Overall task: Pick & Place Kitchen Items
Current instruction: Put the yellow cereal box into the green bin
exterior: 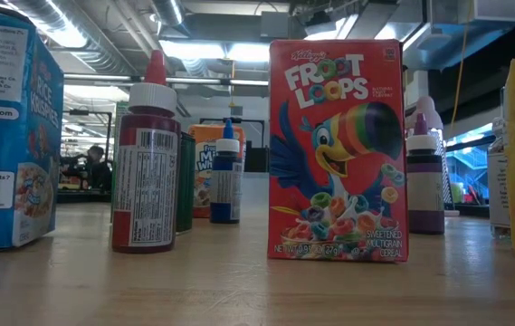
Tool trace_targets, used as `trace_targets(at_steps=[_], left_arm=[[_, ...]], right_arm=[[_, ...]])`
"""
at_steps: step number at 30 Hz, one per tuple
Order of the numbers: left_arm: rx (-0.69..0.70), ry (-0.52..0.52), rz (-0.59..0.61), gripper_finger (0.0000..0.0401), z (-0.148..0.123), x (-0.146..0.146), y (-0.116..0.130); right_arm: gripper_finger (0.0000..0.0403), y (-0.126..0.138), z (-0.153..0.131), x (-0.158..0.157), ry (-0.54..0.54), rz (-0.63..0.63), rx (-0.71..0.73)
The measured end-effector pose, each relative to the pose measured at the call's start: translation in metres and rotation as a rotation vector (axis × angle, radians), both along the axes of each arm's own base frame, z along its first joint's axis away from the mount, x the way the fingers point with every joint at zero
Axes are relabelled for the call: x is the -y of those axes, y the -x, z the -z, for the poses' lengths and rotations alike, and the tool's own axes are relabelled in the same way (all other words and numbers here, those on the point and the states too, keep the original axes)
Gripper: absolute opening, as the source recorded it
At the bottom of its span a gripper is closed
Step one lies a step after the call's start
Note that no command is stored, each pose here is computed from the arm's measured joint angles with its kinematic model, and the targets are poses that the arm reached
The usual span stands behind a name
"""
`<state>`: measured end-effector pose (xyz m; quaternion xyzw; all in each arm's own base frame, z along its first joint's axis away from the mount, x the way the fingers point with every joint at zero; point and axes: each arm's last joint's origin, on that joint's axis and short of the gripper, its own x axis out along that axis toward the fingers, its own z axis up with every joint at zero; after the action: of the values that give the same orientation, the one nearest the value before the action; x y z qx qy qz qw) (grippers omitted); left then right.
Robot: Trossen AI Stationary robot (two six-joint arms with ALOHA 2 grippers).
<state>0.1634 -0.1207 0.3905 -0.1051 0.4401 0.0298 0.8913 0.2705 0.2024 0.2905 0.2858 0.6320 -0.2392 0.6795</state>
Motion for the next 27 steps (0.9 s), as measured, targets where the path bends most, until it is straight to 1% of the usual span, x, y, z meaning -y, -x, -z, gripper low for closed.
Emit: trace_targets(at_steps=[5,12,18,27], left_arm=[[0.000,0.005,-0.006,0.0228,0.000,0.000,0.000],[0.000,0.005,-0.006,0.0229,0.000,0.000,0.000],[0.000,0.001,-0.002,0.0230,0.000,0.000,0.000],[0.001,0.000,-0.001,0.0230,0.000,0.000,0.000]], right_arm=[[0.0367,0.002,0.003,-0.006,-0.004,-0.015,0.017],[0.0367,0.007,0.021,-0.008,0.001,-0.002,-0.031],[0.0367,0.007,0.027,-0.008,-0.002,-0.003,-0.027],[0.0367,0.006,0.048,-0.007,-0.012,0.001,-0.029]])
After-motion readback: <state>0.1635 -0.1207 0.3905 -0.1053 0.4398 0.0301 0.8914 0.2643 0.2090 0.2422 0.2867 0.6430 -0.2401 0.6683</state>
